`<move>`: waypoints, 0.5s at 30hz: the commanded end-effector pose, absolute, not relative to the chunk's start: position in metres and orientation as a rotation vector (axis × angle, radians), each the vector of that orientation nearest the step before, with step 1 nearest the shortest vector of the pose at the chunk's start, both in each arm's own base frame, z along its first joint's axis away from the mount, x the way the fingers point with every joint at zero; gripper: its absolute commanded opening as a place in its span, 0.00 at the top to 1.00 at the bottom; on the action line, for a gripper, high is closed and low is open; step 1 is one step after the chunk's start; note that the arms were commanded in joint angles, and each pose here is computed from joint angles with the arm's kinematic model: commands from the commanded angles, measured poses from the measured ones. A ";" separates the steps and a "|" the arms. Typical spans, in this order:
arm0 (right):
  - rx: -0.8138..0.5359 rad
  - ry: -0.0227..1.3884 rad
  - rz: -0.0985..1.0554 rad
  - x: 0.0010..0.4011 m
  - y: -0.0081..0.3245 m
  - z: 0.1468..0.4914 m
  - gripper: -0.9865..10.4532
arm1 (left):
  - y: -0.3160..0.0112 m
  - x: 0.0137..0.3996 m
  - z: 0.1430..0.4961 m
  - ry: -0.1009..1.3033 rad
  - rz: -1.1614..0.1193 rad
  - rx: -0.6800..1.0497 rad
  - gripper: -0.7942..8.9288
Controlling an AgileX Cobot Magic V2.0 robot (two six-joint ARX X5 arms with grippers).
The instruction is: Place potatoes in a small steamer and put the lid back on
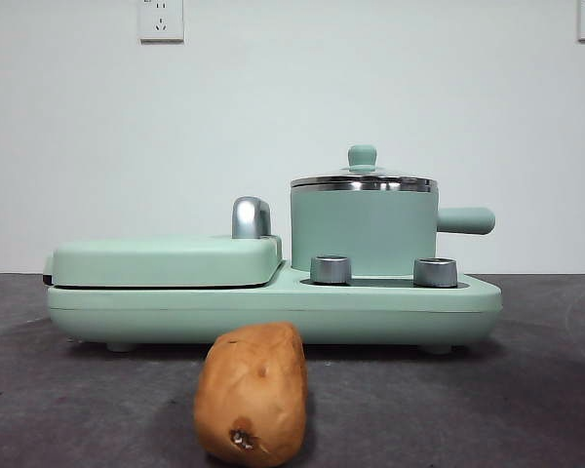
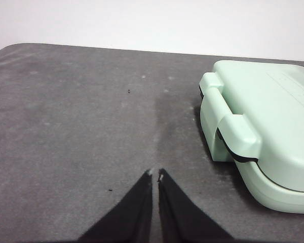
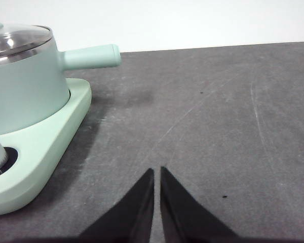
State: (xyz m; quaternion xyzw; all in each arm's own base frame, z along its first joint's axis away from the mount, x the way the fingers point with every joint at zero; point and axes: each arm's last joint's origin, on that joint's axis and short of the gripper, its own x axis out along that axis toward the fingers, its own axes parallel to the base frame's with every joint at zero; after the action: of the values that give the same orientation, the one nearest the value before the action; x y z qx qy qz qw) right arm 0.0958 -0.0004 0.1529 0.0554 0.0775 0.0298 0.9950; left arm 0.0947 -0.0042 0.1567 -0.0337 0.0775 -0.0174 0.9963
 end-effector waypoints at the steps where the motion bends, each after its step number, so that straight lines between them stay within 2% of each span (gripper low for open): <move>1: 0.120 0.154 0.065 0.096 0.000 0.152 0.90 | -0.004 0.096 0.151 0.164 -0.026 -0.133 0.90; 9: 0.285 0.136 0.068 0.095 0.000 0.158 0.90 | -0.004 0.096 0.155 0.132 -0.020 -0.300 0.90; 15: 0.401 0.112 0.108 0.087 0.002 0.188 0.90 | -0.006 0.094 0.175 0.120 -0.071 -0.496 0.90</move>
State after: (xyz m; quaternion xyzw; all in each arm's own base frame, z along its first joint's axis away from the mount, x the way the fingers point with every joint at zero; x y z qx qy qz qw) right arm 0.0891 0.0015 0.1799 0.1718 0.0688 0.0515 0.9814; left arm 0.0956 -0.0056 0.1637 -0.2051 0.0778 -0.0285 0.9752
